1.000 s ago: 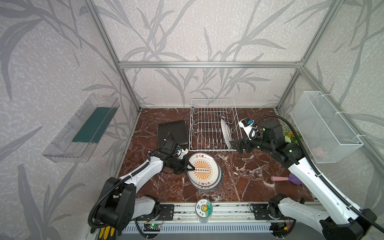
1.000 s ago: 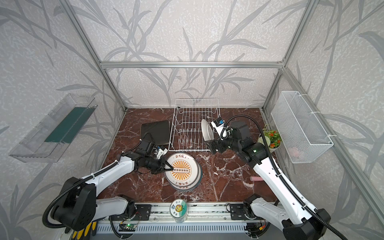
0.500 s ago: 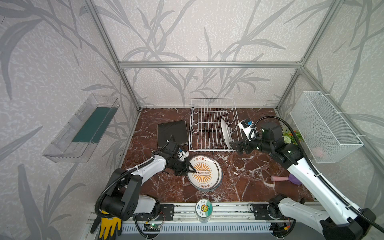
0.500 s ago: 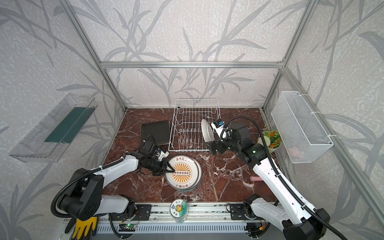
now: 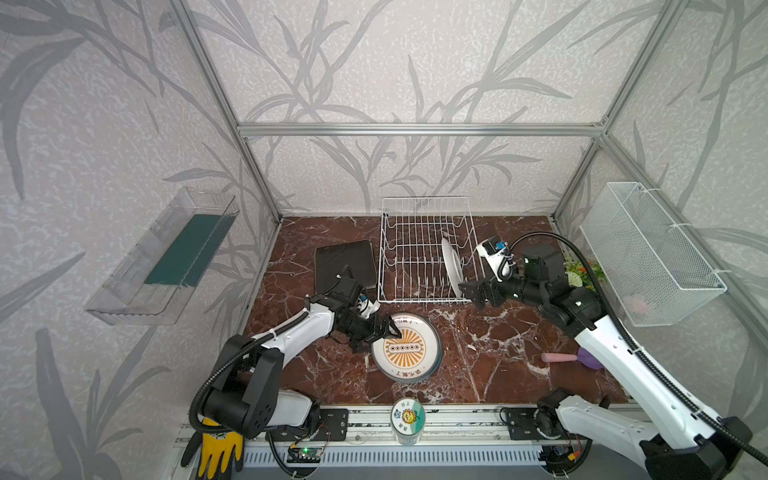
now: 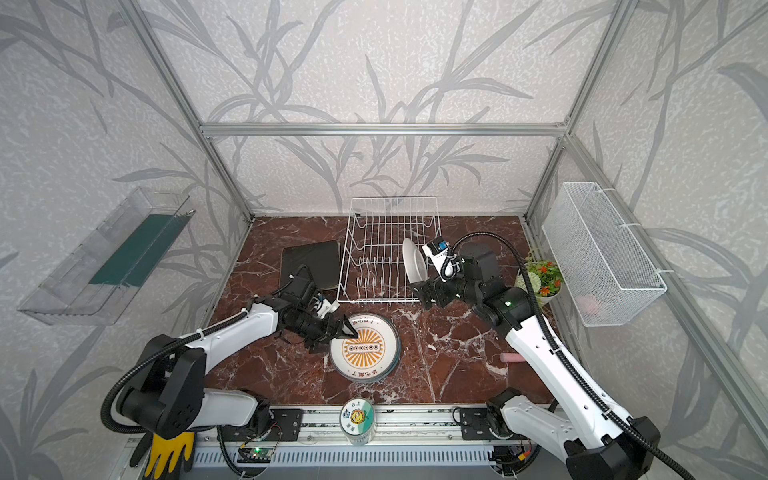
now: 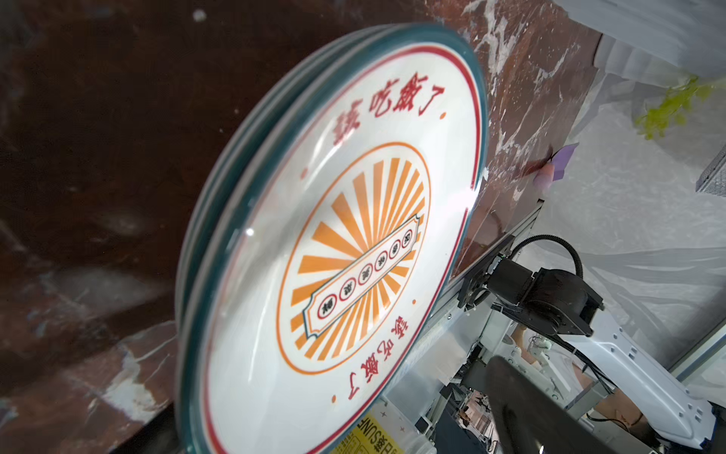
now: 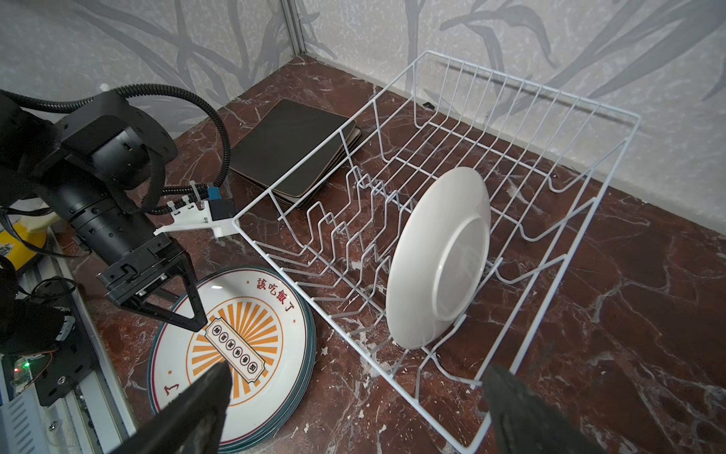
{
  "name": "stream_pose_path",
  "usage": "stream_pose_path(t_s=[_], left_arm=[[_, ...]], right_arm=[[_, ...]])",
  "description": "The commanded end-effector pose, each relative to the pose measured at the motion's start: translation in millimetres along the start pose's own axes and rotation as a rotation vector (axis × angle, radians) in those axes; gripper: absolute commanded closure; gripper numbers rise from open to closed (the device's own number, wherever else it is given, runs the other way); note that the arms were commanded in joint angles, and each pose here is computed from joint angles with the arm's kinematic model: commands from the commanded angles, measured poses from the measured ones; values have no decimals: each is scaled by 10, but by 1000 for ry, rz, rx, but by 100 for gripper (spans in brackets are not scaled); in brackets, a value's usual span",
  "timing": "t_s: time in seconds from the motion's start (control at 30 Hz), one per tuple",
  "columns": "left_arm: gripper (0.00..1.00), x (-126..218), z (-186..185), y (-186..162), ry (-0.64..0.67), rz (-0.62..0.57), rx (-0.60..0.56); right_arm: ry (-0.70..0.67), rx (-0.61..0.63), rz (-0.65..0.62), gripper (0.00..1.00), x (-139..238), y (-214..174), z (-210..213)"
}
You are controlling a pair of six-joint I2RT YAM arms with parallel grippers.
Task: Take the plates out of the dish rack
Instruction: 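Open the left gripper and lift it off the stacked plates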
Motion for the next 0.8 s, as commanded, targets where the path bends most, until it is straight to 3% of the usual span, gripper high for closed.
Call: stream_pose_path(t_s=[0.0, 0.77], left_arm=[[1, 110, 22, -47, 66, 9, 3], [1, 604, -176, 160, 234, -32, -52]], right_arm=[[13, 6, -33, 1, 42, 96, 48], [-33, 19, -32, 1, 95, 83, -13]])
Point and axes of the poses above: each gripper's point midway between its finger pads, its own x axis back along the fingers, its own z axis along the line the jaws close on, y = z × x, the point moved 1 cm from there along x, back along the fingers, and after that the axes turned 13 degrees about -x, right-handed, at the moved point
